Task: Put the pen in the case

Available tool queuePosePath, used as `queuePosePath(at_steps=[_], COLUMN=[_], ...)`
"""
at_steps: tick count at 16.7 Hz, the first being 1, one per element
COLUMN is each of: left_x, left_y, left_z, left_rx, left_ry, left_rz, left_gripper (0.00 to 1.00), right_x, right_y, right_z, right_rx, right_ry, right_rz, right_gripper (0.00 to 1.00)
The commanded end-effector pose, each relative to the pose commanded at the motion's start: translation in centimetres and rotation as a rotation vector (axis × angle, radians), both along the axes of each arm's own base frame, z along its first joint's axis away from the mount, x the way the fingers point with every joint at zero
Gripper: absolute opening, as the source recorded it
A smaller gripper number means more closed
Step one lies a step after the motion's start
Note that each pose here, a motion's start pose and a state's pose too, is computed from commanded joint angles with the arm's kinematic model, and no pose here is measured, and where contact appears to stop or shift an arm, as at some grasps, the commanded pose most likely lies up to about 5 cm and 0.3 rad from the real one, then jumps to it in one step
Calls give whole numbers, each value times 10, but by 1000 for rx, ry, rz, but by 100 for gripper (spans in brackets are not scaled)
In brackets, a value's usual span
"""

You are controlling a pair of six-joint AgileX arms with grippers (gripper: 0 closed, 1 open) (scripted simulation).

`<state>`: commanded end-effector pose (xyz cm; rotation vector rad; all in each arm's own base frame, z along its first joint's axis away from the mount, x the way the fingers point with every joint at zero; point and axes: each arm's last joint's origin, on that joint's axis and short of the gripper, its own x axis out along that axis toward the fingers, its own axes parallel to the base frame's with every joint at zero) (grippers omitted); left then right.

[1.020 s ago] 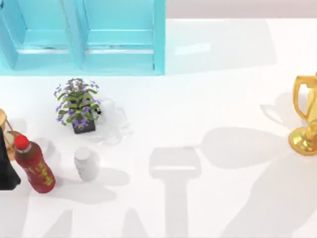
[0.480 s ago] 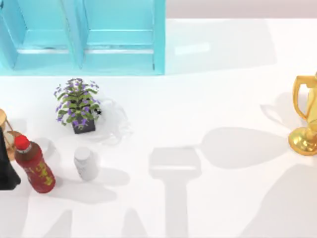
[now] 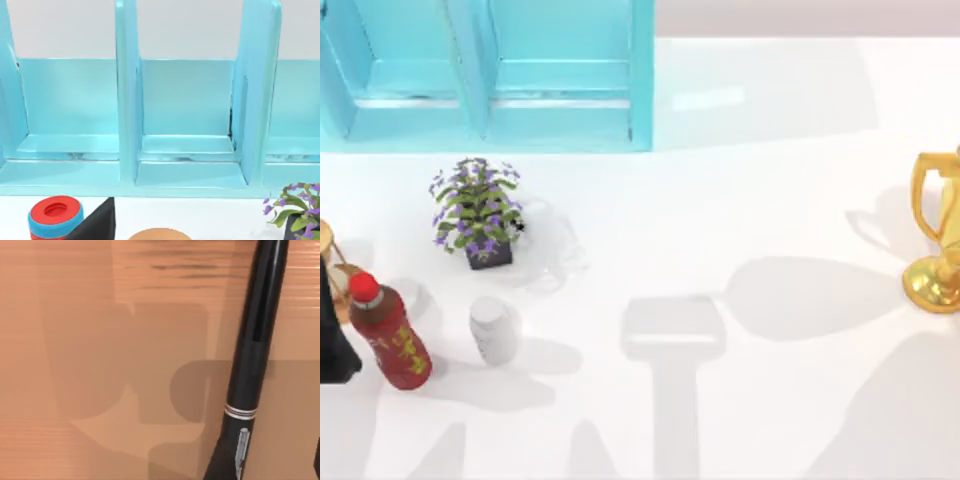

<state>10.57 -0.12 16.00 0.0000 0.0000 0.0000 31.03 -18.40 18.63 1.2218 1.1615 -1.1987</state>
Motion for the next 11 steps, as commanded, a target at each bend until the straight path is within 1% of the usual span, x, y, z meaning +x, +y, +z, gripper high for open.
queuePosePath(at_steps=[5, 6, 11], left_x=[0, 0, 0], left_y=[0, 0, 0], left_z=[0, 0, 0], left_rx=[0, 0, 0], left_ry=[0, 0, 0], left_rz=[0, 0, 0], left_gripper=[100, 100, 100], right_x=[0, 0, 0], right_y=[0, 0, 0], right_z=[0, 0, 0], right_rx=[0, 0, 0], right_ry=[0, 0, 0], right_rz=[0, 0, 0], right_gripper=[98, 100, 100])
